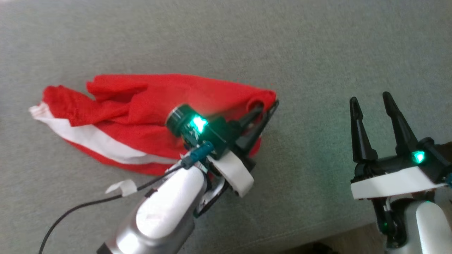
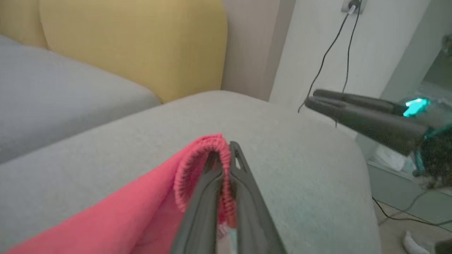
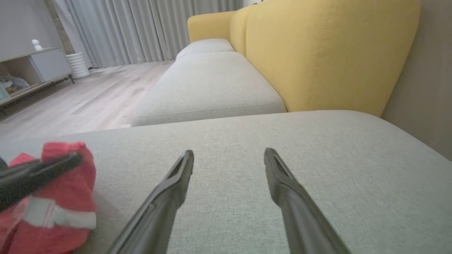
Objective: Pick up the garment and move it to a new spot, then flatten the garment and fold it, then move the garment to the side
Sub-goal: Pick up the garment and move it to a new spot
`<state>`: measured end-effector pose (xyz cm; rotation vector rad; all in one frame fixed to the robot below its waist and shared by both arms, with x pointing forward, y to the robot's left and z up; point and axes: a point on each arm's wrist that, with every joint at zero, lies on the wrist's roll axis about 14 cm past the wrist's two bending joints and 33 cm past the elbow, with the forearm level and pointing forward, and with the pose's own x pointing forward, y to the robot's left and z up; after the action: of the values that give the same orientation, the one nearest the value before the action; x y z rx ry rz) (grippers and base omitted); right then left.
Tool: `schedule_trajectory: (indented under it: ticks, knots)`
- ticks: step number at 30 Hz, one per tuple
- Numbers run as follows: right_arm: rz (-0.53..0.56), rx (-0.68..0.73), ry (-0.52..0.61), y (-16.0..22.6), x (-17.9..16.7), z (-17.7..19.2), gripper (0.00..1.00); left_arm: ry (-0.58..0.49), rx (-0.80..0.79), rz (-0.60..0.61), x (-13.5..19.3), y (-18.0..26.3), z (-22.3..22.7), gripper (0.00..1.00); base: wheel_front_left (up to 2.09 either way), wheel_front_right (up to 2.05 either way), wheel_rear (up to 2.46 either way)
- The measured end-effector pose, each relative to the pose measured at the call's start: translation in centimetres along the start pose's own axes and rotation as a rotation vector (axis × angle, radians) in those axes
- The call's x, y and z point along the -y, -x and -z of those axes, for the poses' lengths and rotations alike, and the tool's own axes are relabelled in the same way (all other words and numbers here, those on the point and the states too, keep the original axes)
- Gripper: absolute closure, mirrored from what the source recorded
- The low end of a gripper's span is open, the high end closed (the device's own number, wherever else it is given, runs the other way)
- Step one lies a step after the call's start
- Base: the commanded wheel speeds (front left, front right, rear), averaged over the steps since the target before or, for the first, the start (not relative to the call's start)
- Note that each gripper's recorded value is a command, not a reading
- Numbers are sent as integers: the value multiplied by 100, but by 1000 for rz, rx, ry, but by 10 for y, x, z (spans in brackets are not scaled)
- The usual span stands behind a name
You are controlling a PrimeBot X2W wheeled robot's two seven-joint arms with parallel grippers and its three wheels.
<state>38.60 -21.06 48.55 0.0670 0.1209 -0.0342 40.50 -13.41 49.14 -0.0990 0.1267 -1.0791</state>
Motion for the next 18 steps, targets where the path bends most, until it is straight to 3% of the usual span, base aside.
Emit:
schedule_trajectory:
  ticks: [2,3,5,12,18]
  knots:
    - [17,-16,0,-1,5,6,0,22,-50,35,7,-2,21,100,0,0,0]
    - [22,-21,2,-2,7,8,0,29,-65,50,11,-2,28,94,0,0,0]
    - [26,-29,0,-3,9,11,0,23,-74,72,18,1,34,0,0,0,0]
    - [-20,5,-15,-2,-6,0,0,-6,-71,57,26,34,35,0,0,0,0]
    - [-86,44,-18,-3,-27,-16,0,-17,-53,-103,6,77,28,0,0,0,0]
